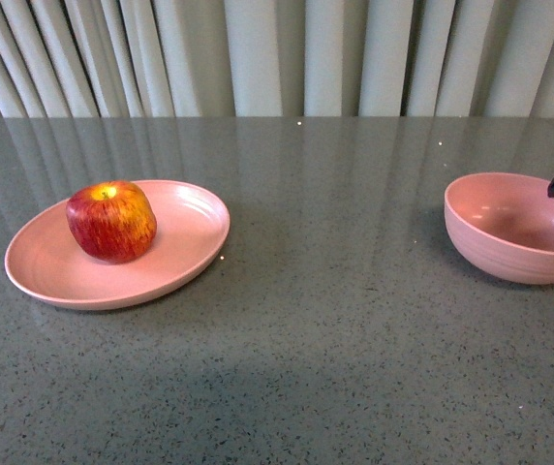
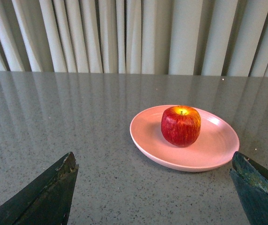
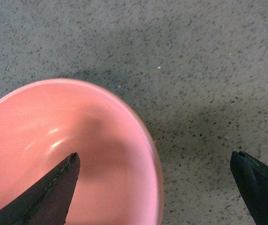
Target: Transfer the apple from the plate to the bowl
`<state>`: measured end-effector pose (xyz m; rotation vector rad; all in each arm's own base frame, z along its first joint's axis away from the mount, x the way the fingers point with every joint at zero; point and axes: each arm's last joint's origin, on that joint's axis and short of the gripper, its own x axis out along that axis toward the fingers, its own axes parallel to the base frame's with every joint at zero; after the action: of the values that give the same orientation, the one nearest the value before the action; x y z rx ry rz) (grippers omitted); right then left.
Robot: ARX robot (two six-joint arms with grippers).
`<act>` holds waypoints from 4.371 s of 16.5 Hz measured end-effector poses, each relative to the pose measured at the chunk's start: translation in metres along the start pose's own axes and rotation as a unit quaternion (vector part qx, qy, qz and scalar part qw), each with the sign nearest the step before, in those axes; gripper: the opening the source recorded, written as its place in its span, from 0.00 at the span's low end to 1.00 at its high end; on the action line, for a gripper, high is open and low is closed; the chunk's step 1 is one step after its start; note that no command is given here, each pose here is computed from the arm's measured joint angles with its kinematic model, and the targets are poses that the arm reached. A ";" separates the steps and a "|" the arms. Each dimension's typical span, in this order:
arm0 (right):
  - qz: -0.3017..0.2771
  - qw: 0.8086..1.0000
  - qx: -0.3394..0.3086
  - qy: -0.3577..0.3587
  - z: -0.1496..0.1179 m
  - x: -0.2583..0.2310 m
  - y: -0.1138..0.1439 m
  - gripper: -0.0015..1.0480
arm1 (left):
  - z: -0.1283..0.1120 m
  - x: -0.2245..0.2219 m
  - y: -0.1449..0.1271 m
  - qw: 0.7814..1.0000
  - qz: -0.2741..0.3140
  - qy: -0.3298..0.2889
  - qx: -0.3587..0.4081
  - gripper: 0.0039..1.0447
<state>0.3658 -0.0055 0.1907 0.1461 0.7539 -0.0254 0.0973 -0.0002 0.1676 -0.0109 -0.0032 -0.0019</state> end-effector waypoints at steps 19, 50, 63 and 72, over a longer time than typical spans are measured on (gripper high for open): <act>0.018 0.999 0.032 0.034 -0.004 0.015 0.014 0.03 | 0.000 0.000 0.000 1.000 0.000 0.000 0.000 0.94; 0.150 0.987 -0.053 0.033 -0.013 -0.005 0.169 0.76 | 0.000 0.000 0.000 1.000 0.000 0.000 0.000 0.94; 0.011 0.939 -0.066 -0.337 -0.151 -0.190 0.009 0.34 | 0.000 0.000 0.000 1.000 0.000 0.000 0.000 0.94; 0.013 0.927 -0.068 -0.369 -0.174 -0.187 -0.014 0.02 | 0.000 0.000 0.000 1.000 0.000 0.000 0.000 0.94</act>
<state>0.1105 -0.0003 0.1916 0.0067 -0.0029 -0.0019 0.0973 -0.0002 0.1676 -0.0109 -0.0032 -0.0019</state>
